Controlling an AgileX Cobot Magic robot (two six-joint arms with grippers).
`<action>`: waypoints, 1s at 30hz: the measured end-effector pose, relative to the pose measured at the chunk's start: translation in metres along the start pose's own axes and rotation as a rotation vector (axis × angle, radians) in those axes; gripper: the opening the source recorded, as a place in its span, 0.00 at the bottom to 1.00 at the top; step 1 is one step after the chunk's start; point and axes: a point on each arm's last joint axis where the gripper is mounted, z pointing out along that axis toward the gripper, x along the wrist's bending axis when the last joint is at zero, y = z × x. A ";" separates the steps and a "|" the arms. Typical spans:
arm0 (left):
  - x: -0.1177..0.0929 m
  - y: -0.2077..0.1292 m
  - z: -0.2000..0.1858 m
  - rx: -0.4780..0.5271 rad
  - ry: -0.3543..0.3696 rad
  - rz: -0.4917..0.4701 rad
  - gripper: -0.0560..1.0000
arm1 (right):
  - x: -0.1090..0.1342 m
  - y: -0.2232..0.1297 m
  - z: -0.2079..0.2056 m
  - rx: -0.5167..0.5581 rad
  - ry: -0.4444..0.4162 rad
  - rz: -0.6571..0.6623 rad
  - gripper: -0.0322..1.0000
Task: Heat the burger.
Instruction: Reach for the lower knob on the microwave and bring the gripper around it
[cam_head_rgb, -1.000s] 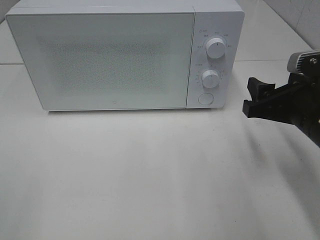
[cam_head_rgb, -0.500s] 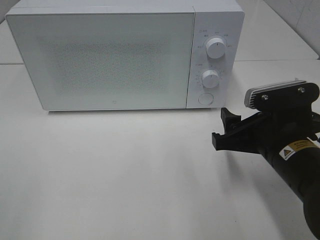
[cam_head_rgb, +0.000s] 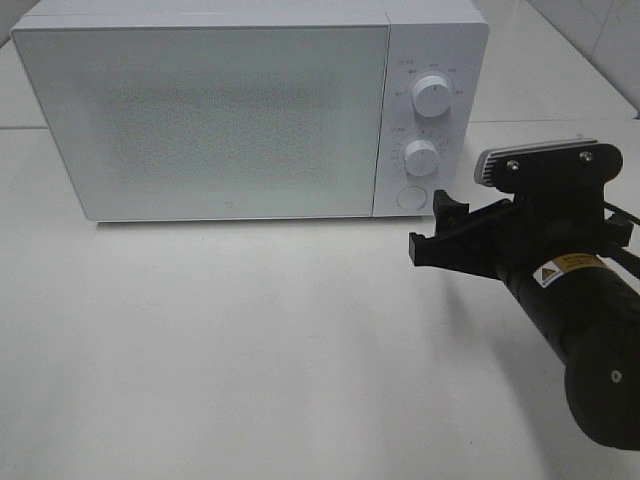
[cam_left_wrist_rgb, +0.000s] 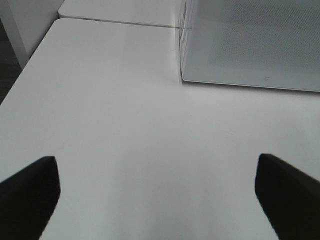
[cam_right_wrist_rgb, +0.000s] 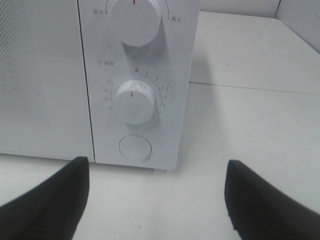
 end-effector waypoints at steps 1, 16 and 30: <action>0.000 0.000 0.000 0.000 0.000 0.000 0.98 | 0.002 0.004 0.003 -0.012 -0.009 0.008 0.76; 0.000 0.000 0.000 0.000 0.000 0.000 0.98 | 0.021 0.011 0.026 -0.043 -0.032 -0.030 0.75; 0.000 0.000 0.000 0.000 0.000 0.000 0.98 | 0.023 0.022 0.065 -0.082 -0.104 -0.007 0.75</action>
